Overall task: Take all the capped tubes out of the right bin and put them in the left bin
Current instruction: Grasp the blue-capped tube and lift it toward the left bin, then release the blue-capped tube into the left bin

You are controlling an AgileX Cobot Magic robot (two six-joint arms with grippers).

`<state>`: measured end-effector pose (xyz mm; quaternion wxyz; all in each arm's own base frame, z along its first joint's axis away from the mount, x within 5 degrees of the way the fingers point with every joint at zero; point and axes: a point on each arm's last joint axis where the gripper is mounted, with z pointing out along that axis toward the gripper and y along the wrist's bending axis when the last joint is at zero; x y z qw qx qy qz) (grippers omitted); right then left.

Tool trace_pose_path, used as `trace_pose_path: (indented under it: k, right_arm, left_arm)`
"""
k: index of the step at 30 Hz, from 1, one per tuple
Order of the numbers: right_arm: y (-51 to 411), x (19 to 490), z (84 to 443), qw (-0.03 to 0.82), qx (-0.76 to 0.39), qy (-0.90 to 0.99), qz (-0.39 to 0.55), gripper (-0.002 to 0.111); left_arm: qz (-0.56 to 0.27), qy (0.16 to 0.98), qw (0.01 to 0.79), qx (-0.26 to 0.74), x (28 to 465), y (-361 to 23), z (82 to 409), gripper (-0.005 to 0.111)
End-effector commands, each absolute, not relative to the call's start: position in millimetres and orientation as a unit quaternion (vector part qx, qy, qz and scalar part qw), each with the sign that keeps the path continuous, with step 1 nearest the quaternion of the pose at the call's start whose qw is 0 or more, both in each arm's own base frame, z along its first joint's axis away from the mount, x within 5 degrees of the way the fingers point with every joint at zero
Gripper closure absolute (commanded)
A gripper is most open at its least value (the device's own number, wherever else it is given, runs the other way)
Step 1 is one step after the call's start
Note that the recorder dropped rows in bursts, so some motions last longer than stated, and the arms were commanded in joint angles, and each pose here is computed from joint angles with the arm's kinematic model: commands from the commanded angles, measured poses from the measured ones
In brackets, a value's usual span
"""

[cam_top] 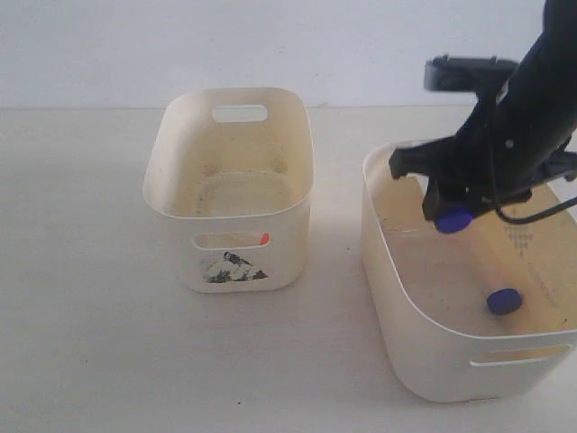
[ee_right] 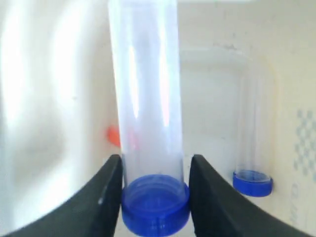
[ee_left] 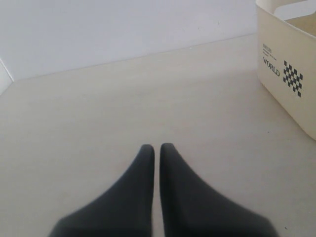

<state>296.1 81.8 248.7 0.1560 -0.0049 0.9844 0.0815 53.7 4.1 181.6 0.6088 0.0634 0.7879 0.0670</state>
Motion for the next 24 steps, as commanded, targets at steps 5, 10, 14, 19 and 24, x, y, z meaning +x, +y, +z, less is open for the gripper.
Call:
trace_pose_path:
  k: [5, 10, 14, 19, 24]
  right_arm:
    - [129.1, 281.5, 311.8, 0.288, -0.102, 0.904, 0.3, 0.108]
    - [176.1, 297.4, 299.3, 0.357, -0.122, 0.879, 0.292, 0.108]
    - [199.9, 321.1, 283.6, 0.352, -0.152, 0.879, 0.283, 0.107]
    - [206.0, 334.0, 264.2, 0.339, -0.15, 0.888, 0.274, 0.064]
    - [204.7, 331.9, 271.5, 0.346, -0.146, 0.884, 0.278, 0.083]
  left_arm:
    - [0.062, 0.786, 0.612, 0.059, 53.7, 3.8, 183.2, 0.102]
    - [0.062, 0.786, 0.612, 0.059, 53.7, 3.8, 183.2, 0.102]
    - [0.062, 0.786, 0.612, 0.059, 53.7, 3.8, 183.2, 0.102]
    - [0.062, 0.786, 0.612, 0.059, 53.7, 3.8, 183.2, 0.102]
    - [0.062, 0.786, 0.612, 0.059, 53.7, 3.8, 183.2, 0.102]
